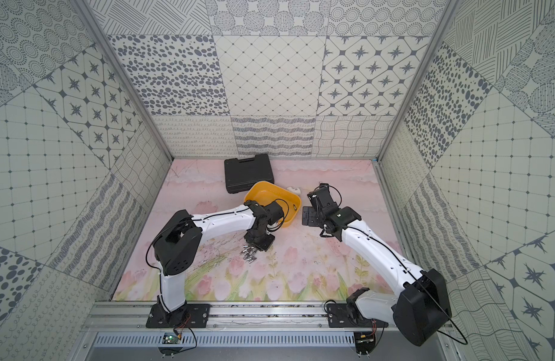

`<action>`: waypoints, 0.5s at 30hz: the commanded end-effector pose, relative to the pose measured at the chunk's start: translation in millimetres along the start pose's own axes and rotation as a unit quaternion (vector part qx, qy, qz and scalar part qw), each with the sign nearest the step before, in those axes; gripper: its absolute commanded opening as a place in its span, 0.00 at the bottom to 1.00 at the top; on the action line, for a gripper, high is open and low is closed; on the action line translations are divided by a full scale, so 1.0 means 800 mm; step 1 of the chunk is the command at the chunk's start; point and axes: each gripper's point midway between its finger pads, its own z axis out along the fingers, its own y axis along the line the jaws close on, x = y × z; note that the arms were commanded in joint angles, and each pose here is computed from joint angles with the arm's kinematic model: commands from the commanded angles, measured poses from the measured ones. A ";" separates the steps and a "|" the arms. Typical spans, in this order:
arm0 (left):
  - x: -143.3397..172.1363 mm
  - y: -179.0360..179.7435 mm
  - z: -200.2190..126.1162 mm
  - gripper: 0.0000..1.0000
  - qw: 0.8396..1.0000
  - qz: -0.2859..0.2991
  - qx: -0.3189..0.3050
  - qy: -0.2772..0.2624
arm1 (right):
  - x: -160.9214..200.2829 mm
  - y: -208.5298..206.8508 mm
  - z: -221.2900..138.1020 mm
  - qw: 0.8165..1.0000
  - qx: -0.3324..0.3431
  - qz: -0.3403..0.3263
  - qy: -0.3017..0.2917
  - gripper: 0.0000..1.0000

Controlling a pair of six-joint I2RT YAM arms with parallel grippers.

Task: Put the bit on the desktop into the storage box
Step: Pick up the screwdriver bit from the center of the board.

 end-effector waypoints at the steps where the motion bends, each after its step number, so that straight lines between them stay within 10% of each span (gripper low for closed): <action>1: -0.006 0.000 -0.027 0.10 0.999 0.008 -0.005 -0.030 | -0.013 0.003 -0.003 1.000 -0.006 0.013 -0.017 0.96; 15: -0.044 0.008 -0.101 0.09 0.994 0.037 -0.021 -0.104 | -0.017 0.006 -0.004 1.000 -0.009 0.012 -0.019 0.97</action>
